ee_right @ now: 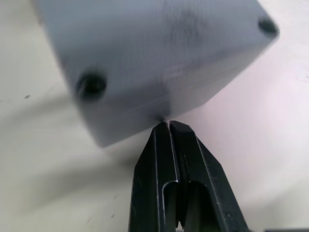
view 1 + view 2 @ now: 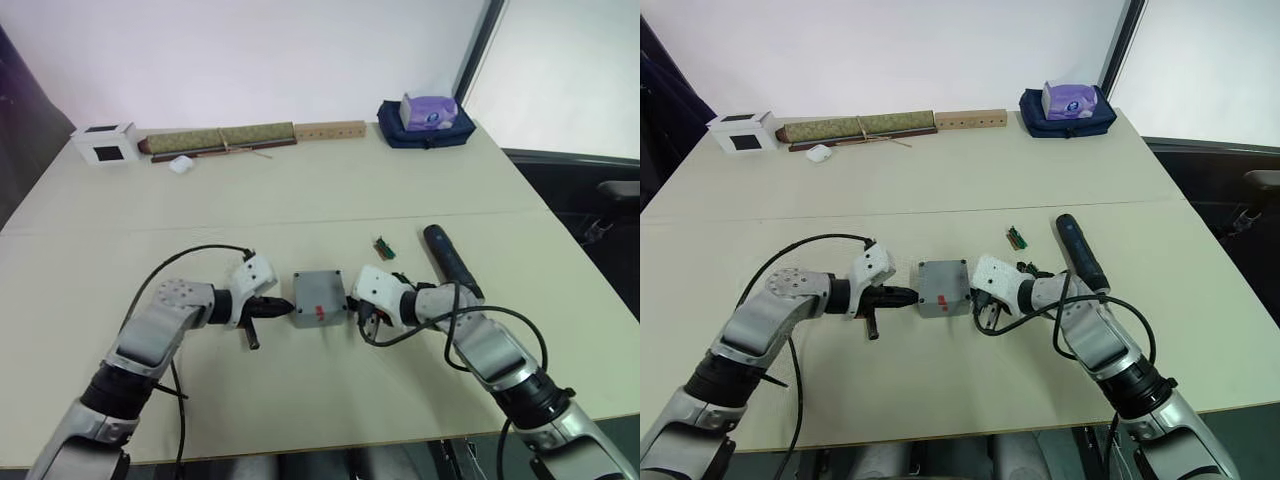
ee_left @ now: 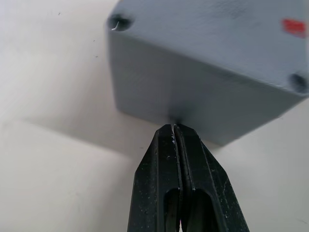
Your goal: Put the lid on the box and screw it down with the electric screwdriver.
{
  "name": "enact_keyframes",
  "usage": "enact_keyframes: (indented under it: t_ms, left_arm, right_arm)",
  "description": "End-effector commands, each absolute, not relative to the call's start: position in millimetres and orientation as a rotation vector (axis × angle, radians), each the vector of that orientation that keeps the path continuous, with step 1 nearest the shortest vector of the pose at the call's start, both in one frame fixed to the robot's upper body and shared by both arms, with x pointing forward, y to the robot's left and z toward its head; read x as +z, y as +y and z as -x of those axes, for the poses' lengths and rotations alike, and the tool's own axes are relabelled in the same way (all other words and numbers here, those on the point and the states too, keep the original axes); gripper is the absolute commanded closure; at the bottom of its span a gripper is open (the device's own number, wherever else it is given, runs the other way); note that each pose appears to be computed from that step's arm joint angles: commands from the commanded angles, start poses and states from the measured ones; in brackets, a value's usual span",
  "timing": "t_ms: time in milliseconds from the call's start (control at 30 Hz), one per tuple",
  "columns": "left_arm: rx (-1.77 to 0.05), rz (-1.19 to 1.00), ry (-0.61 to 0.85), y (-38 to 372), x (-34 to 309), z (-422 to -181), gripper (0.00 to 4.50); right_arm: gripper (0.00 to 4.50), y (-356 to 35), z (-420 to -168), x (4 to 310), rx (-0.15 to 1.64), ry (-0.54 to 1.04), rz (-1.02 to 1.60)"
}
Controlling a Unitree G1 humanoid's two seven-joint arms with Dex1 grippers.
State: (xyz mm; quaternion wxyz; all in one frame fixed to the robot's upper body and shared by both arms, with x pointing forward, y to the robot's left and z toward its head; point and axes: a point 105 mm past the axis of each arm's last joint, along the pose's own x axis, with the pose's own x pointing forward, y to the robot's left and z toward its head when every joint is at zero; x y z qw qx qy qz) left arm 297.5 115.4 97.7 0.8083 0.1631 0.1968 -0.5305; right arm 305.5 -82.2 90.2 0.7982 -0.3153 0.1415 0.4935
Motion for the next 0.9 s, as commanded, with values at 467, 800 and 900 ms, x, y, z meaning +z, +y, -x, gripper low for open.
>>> enact_keyframes:
  t_ms: [467,800,900]
  left_arm:
    - [-1.213,-0.38,0.164,141,198,-255,4.5]
    - [-1.245,-0.374,0.125,126,203,-256,4.5]
    - [-1.24,-0.374,0.122,126,202,-257,4.5]
  right_arm:
    - [0.55,-175,-311,168,0.729,0.313,0.364]
    - [0.31,-197,-323,142,0.6,0.418,0.23]
    - [0.31,-198,-324,136,0.601,0.426,0.242]
